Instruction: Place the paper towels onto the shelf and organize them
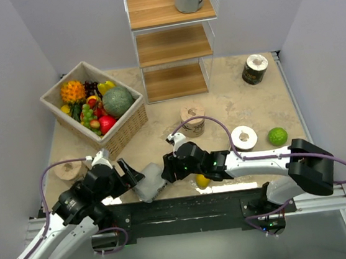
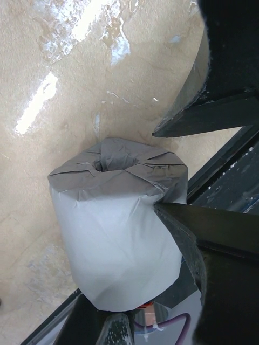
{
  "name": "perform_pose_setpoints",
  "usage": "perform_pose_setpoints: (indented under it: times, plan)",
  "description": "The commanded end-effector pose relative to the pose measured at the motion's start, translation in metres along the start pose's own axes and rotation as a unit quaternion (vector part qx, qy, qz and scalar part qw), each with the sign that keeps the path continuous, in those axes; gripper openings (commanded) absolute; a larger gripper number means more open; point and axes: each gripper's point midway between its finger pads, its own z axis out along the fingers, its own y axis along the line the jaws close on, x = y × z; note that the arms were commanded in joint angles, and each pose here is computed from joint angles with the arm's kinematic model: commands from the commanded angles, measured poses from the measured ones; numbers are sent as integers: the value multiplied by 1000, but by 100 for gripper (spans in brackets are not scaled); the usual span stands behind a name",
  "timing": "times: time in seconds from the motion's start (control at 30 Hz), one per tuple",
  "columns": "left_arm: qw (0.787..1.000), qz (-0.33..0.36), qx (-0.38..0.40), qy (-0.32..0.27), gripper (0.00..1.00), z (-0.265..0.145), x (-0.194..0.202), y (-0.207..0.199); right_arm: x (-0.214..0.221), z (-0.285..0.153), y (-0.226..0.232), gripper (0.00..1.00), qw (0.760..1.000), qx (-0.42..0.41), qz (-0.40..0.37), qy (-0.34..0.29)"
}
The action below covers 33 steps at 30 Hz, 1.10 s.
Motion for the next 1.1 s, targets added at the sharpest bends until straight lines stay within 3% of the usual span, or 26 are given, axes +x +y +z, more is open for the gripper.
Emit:
perform_pose_setpoints:
  times: [0.0, 0.2, 0.37, 0.6, 0.83, 1.07]
  plan:
    - [999, 4, 37, -22, 90, -9, -12, -18, -5, 2, -13, 54, 999, 32, 3, -21]
    - [1000, 17, 23, -12, 91, -4, -10, -17, -17, -3, 10, 59, 1000, -11, -21, -15]
    - [998, 12, 7, -60, 91, -15, -33, -20, -31, -11, 28, 65, 999, -36, -36, -20]
    - [998, 1, 7, -67, 91, -18, -33, -17, -41, -1, 34, 65, 997, -30, -69, -11]
    - [997, 6, -3, -71, 91, -21, -34, -11, -33, 17, 18, 57, 998, 1, -68, 2]
    - [996, 51, -10, -65, 91, -22, -38, -16, -27, 23, -34, 52, 998, 58, -35, -3]
